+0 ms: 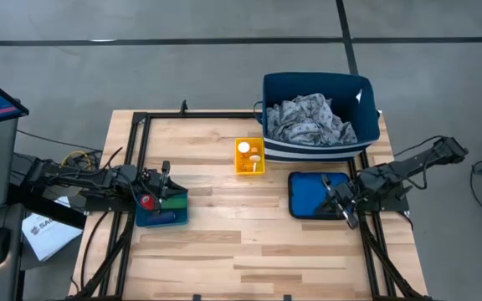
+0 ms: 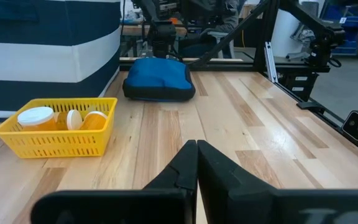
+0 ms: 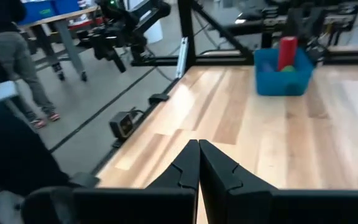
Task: Pick & place medical supplies in basket/bin
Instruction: Return to Home Position
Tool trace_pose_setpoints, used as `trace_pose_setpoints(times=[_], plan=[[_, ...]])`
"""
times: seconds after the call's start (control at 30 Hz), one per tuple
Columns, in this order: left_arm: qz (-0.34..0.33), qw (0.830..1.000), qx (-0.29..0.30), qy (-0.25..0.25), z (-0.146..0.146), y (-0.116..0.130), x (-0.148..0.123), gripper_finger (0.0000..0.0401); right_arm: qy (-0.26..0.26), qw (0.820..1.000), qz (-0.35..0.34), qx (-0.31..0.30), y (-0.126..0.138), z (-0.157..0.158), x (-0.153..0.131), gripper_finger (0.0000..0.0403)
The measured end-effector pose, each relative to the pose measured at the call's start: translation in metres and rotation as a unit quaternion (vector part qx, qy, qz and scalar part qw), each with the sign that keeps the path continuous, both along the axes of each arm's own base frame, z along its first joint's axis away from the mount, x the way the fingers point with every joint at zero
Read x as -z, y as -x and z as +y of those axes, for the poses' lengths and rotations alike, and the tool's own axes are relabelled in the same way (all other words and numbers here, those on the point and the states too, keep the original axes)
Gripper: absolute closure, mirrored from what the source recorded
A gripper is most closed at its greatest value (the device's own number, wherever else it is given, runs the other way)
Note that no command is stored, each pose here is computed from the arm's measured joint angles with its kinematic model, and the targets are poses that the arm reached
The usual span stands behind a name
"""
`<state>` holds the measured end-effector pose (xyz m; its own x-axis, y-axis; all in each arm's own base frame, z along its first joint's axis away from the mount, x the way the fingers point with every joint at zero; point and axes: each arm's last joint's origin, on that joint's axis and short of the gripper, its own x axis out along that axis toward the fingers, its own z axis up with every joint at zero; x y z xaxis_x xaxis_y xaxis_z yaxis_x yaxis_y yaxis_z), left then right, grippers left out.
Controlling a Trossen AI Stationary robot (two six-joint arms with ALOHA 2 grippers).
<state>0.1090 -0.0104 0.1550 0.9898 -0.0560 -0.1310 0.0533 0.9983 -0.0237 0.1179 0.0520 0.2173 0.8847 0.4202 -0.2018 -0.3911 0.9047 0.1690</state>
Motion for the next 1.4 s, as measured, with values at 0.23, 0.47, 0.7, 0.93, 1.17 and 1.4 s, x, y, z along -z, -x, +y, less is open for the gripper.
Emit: trace_pose_setpoints(times=[0.23,0.47,0.7,0.93,1.17,1.4], plan=[[0.000,1.000,0.000,0.000,0.000,0.000,0.000,0.0400,0.012,0.999,-0.022,0.030,0.009,-0.011,0.029,0.0403],[0.000,1.000,0.000,0.000,0.000,0.000,0.000,0.0400,0.039,0.997,-0.045,0.043,0.016,-0.019,0.044,0.0403],[0.000,1.000,0.000,0.000,0.000,0.000,0.000,0.0400,0.036,0.997,-0.057,0.041,0.020,-0.028,0.053,0.0403],[0.000,1.000,0.000,0.000,0.000,0.000,0.000,0.0400,0.078,0.990,-0.086,0.074,0.020,-0.036,0.051,0.0403],[0.000,1.000,0.000,0.000,0.000,0.000,0.000,0.0400,0.088,0.985,-0.083,0.127,0.019,-0.046,0.051,0.0403],[0.000,1.000,0.000,0.000,0.000,0.000,0.000,0.0400,0.090,0.978,-0.077,0.170,0.019,-0.054,0.051,0.0403]])
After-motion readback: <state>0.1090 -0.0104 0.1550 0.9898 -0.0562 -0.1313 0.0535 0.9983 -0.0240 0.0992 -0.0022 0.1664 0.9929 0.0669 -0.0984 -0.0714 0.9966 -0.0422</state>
